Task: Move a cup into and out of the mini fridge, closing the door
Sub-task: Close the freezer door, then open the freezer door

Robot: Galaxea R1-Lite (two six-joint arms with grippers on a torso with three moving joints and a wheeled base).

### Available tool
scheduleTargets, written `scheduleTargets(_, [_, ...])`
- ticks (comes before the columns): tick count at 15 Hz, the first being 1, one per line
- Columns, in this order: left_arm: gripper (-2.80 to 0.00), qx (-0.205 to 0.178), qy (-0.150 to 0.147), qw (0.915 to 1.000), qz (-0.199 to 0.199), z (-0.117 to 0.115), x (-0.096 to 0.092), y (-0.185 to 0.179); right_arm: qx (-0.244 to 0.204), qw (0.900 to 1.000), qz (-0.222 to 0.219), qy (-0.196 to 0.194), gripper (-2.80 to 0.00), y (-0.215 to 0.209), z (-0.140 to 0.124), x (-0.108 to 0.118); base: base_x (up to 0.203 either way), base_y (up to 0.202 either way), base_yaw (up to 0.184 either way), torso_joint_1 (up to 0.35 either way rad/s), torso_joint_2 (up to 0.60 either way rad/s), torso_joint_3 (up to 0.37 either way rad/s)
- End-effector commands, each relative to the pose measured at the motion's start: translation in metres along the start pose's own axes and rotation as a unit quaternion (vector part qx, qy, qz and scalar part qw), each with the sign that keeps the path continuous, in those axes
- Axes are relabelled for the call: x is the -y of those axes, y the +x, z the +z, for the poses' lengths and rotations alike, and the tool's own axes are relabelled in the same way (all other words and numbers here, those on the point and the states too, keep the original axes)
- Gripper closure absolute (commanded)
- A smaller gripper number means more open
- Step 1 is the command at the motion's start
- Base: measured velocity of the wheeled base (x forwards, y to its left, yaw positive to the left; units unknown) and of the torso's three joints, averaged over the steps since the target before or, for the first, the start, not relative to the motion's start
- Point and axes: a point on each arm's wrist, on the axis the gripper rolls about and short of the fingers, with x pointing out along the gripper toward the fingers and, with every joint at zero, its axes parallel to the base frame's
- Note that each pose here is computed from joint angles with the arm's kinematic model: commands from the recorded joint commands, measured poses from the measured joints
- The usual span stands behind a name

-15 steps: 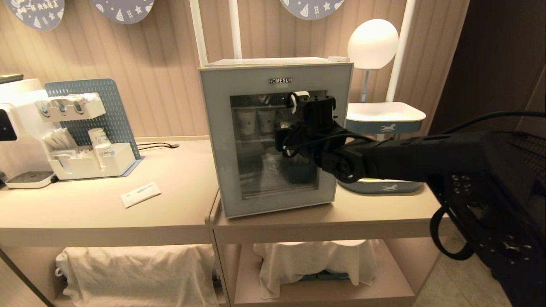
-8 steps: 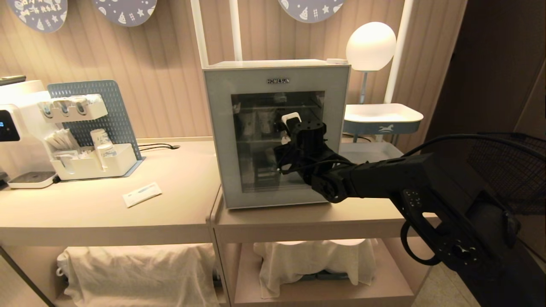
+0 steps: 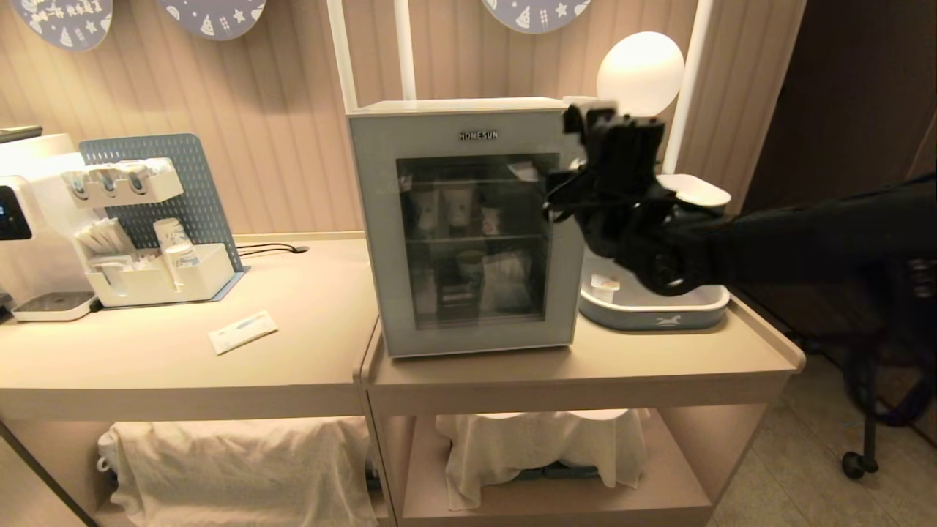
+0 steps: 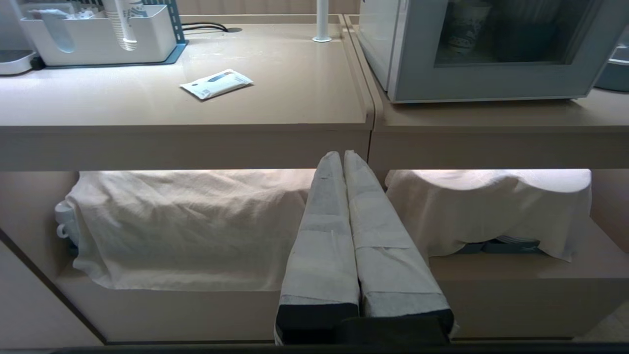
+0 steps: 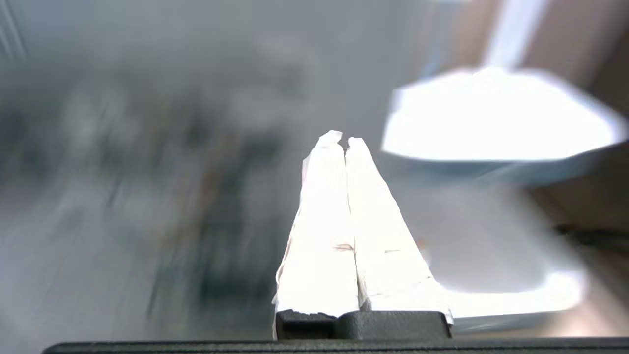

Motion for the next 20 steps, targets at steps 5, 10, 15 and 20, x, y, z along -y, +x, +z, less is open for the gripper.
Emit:
scheduleTargets(5, [0.0,-0.002,0.0,1.0,0.001,0.0,0.0,0.0,0.132,0.967,-0.195,0.097,0.0,-0.198,0.153,0.209,0.0,0.0,0.0,0.0,0.0,0.0])
scheduleTargets(10, [0.0,-0.002,0.0,1.0,0.001,0.0,0.0,0.0,0.166,0.913,-0.365,0.071,0.0,-0.363,0.072,0.29,0.0,0.0,0.0,0.0,0.0,0.0])
scheduleTargets(15, [0.0,-0.002,0.0,1.0,0.001,0.0,0.0,0.0,0.15,0.937,-0.309,0.062,0.0,-0.409,-0.017,0.287,0.0,0.0,0.0,0.0,0.0,0.0])
scheduleTargets(20, [0.0,-0.002,0.001,1.0,0.001,0.0,0.0,0.0,0.155,0.961,-0.219,0.072,0.0,-0.42,-0.093,0.278,0.0,0.0,0.0,0.0,0.0,0.0])
